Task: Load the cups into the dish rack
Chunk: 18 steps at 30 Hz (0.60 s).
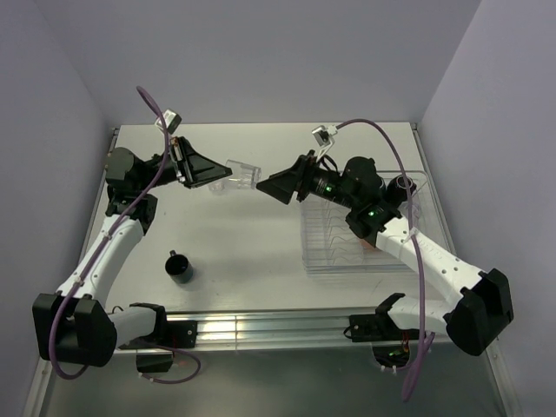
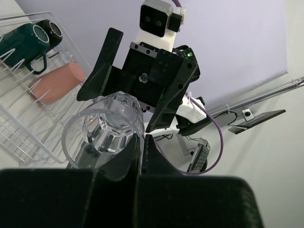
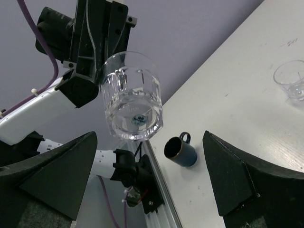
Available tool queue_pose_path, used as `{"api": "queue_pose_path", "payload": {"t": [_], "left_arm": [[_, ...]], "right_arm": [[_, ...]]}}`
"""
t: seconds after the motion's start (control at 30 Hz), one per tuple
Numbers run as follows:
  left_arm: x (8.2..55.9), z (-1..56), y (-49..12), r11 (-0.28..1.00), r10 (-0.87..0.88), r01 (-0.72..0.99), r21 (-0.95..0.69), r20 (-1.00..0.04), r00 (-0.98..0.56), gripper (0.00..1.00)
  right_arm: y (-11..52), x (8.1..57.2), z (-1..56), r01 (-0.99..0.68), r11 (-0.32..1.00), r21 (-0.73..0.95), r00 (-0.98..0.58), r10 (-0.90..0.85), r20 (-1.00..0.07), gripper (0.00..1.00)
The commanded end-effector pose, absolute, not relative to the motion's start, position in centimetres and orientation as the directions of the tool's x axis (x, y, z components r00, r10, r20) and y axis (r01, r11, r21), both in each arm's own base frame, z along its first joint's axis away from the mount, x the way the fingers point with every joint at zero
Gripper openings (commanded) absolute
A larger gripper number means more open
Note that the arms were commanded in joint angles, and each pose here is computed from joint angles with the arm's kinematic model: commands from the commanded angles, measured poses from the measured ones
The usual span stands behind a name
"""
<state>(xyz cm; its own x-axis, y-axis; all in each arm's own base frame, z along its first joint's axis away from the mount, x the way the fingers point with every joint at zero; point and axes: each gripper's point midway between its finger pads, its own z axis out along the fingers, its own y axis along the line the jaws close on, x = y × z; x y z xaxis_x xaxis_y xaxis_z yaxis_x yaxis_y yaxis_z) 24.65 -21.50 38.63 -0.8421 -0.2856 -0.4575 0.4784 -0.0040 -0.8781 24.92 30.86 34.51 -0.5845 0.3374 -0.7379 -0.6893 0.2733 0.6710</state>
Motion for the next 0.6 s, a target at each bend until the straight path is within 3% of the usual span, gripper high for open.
{"api": "queue_pose_path", "payload": {"t": [0.0, 0.37, 0.57], "left_arm": [[24.0, 39.8, -21.6, -0.021, -0.271, 0.544, -0.839, -0.519, -0.811, 0.00], [24.4, 39.5, -22.2, -0.028, -0.269, 0.535, -0.844, -0.510, -0.817, 0.00], [24.4, 39.3, -22.6, -0.030, -0.265, 0.531, -0.847, -0.505, -0.821, 0.00]], "right_arm": [[31.3, 24.7, 38.5, -0.755, 0.206, 0.622, -0.511, 0.410, -0.756, 1.00], [33.0, 25.3, 38.7, -0.749, 0.174, 0.639, -0.535, 0.409, -0.739, 0.95], [33.3, 25.4, 38.5, -0.746, 0.164, 0.645, -0.542, 0.412, -0.732, 0.84]]}}
